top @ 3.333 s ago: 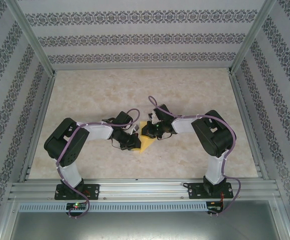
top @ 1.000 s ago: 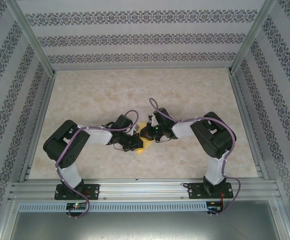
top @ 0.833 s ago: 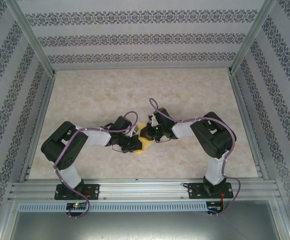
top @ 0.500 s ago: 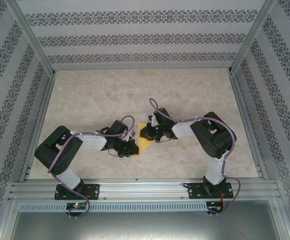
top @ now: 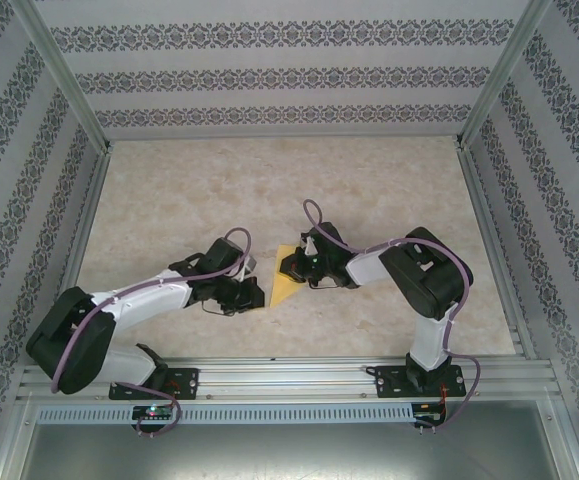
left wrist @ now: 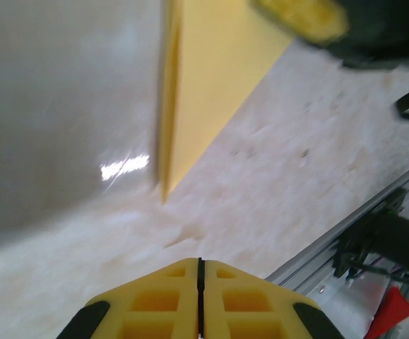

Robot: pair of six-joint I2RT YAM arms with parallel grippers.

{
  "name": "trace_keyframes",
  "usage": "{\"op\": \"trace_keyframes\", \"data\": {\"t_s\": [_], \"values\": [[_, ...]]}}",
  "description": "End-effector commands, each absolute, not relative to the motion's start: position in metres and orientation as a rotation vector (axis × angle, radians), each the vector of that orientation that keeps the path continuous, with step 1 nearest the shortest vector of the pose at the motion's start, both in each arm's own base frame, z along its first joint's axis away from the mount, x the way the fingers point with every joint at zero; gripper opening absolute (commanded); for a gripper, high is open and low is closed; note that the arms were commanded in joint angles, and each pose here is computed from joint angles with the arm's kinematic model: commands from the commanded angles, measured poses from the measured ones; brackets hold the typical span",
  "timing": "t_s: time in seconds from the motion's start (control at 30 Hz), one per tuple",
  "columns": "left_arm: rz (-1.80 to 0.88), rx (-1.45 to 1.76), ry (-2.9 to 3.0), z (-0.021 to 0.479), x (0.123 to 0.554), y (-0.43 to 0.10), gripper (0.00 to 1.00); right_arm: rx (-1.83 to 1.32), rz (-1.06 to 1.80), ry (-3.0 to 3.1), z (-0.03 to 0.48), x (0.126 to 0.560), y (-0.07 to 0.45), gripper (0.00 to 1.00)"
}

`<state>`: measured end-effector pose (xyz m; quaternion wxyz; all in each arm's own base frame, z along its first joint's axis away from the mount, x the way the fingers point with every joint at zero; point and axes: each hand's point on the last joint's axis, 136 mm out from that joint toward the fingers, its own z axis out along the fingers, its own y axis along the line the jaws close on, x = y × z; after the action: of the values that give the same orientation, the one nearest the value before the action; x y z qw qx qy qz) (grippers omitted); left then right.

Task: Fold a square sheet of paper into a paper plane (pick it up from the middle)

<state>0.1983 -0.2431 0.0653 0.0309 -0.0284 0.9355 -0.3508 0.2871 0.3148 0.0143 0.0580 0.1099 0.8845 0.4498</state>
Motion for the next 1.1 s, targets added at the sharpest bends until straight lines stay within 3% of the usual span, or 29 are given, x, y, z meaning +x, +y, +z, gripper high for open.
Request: {"op": "trace_keyframes", "data": {"t_s": [0.0, 0.4, 0.67, 1.07], "values": [[-1.078, -0.114, 2.81, 0.073, 0.225, -0.254, 0.1, 0.571, 1.008, 2.903, -0.058, 0.249, 0.272, 0.04], [-1.027, -0.152, 2.871, 0.021, 0.258, -0.274, 0.1, 0.553, 1.044, 2.885, -0.052, 0.252, 0.276, 0.04], [-0.727, -0.28, 3.125, -0.036, 0.213, -0.229, 0.0, 0.446, 1.102, 2.808, -0.018, 0.28, 0.269, 0.06], [-0.678, -0.199, 3.159, -0.03, 0.204, -0.221, 0.0, 0.496, 1.067, 2.762, -0.019, 0.343, 0.221, 0.07]]}}
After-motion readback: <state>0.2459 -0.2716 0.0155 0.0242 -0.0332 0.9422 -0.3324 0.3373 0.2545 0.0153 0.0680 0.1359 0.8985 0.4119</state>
